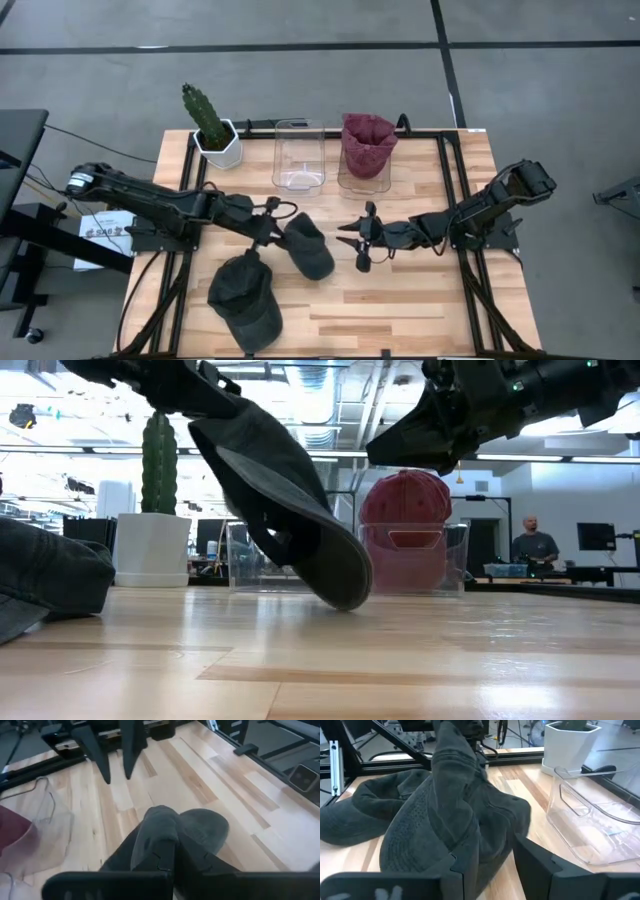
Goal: Pick & Place hat
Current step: Put the right black head cap into the left transparent bin
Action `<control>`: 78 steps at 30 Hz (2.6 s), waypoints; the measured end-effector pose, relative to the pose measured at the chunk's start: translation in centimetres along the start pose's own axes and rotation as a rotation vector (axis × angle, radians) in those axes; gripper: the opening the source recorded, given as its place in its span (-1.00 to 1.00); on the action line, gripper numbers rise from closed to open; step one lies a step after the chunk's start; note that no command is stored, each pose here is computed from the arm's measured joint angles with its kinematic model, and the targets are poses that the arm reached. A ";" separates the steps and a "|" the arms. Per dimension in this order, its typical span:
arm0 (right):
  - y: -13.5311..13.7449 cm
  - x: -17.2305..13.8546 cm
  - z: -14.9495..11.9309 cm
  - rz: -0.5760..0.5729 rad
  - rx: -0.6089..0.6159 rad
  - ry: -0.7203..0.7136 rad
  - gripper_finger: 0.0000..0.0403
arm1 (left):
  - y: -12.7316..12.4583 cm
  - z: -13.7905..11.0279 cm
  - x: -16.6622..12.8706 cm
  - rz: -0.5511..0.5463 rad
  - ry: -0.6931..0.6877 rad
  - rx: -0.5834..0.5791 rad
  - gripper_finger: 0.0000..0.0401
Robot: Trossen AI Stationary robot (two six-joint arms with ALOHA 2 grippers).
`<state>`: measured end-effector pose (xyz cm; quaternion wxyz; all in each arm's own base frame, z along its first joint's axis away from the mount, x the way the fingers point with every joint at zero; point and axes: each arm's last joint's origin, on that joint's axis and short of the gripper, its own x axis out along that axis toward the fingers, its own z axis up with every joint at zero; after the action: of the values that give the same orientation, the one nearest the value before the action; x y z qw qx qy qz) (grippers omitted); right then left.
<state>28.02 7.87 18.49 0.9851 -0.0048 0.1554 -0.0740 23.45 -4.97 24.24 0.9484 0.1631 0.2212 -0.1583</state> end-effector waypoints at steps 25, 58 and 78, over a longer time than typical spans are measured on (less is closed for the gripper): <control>-3.0 1.7 1.4 0.189 0.041 0.002 -0.44 | -2.8 -1.6 0.8 -0.136 0.187 0.054 -0.96; -3.3 2.4 5.3 0.165 -0.045 -0.121 -0.44 | -2.1 7.3 -2.6 -0.344 -0.193 0.175 -0.95; -0.9 3.0 5.0 0.413 -0.053 -0.231 -0.44 | -4.3 8.7 -3.4 -0.584 -0.350 0.228 -0.96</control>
<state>32.24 6.44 22.41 0.9900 -0.0070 0.0413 0.1343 22.17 -11.36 32.22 0.8623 0.1679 0.0737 -0.4720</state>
